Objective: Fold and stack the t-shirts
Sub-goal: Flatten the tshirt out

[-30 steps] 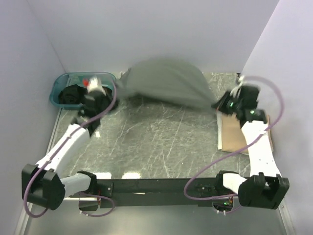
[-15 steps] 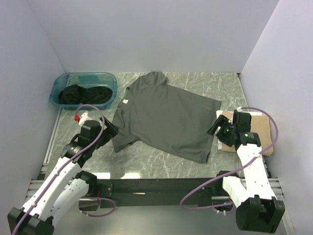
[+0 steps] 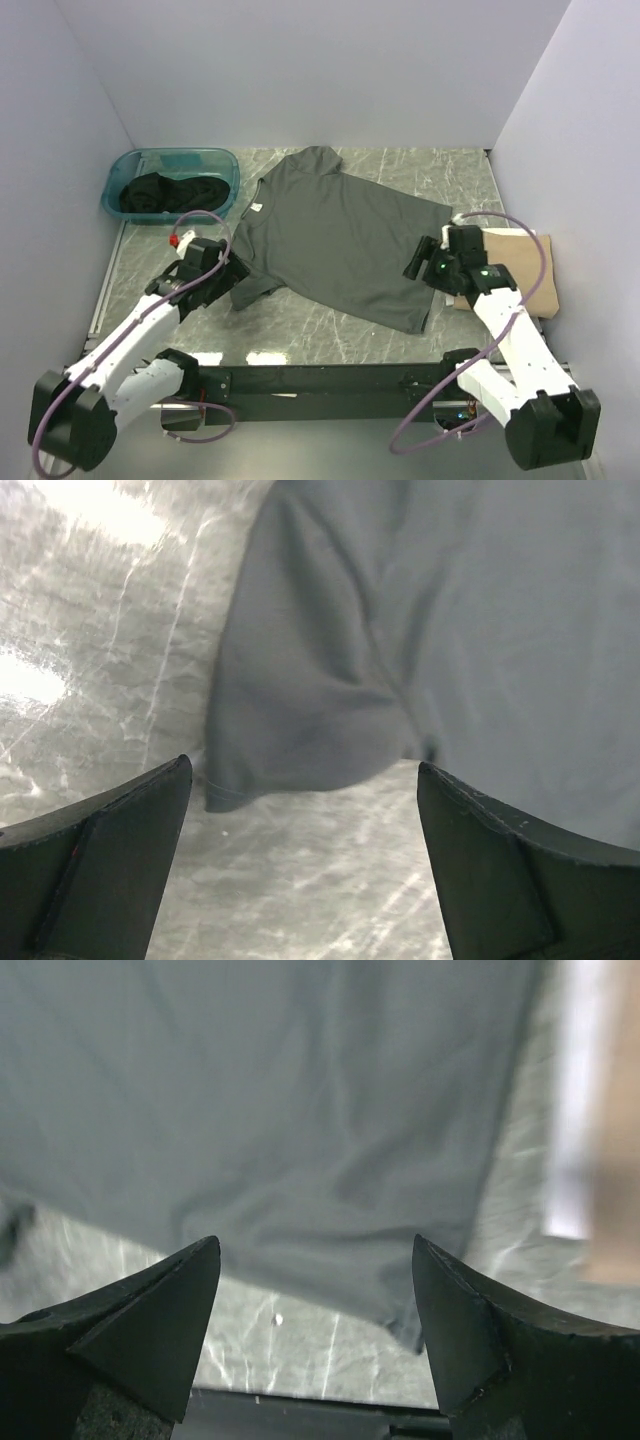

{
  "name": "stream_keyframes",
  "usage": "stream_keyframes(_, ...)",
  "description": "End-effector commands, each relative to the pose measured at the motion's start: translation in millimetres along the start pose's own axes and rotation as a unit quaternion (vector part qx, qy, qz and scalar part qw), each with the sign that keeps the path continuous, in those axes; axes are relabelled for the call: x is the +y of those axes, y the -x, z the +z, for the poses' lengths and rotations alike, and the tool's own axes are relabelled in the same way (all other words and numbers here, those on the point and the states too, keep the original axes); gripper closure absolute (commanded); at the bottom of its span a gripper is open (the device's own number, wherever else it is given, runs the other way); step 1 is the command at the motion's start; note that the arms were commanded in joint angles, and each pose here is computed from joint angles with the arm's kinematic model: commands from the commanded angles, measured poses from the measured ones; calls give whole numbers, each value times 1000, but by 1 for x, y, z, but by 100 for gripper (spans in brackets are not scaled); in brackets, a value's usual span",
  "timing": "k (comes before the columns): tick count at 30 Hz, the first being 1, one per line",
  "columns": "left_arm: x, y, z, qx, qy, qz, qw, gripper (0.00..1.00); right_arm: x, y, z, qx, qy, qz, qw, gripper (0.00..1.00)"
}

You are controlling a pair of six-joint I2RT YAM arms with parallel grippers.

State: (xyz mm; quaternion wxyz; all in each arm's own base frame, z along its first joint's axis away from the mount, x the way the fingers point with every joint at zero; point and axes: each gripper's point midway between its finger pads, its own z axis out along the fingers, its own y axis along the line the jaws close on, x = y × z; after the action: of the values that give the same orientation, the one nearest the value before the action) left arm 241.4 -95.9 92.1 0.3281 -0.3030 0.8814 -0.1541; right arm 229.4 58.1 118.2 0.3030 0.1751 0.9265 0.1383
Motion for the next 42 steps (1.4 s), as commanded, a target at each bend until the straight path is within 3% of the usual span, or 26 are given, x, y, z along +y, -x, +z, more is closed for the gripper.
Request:
stream_keyframes(1, -1, -6, 12, 10, -2, 5, 1000, 1, 8, -18, 17, 18, 4, -8, 1000, 16)
stream_keyframes(5, 5, -19, 27, 30, 9, 7, 999, 13, 11, -36, 31, 47, 13, -10, 999, 16)
stream_keyframes(6, 4, -21, 30, 33, 6, 6, 999, 22, 11, -38, 33, 52, 14, -11, 998, 16)
stream_keyframes(12, 21, -37, 45, 60, 39, 8, 997, 52, 18, -56, 38, 74, 18, -35, 996, 16)
stream_keyframes(17, 28, -50, 53, 82, 46, 9, 996, 57, 23, -68, 39, 84, 23, -49, 995, 18)
stream_keyframes(20, 30, -50, 57, 82, 54, 17, 995, 84, 46, -75, 38, 84, 51, -95, 991, 19)
stream_keyframes(21, 31, -49, 58, 81, 55, 19, 995, 99, 52, -79, 38, 87, 56, -107, 989, 19)
stream_keyframes(27, 8, -32, 46, 61, 20, 27, 998, 99, 128, -99, 31, 88, 142, -197, 966, 20)
stream_keyframes(36, -29, -14, 10, 46, -60, -3, 997, 99, 295, -162, 31, 127, 280, -278, 910, 27)
stream_keyframes(38, -27, -13, 14, 49, -47, -4, 998, 99, 303, -183, 49, 148, 261, -276, 913, 28)
stream_keyframes(42, -27, -12, 24, 50, -34, -12, 998, 99, 326, -187, 72, 131, 245, -249, 928, 37)
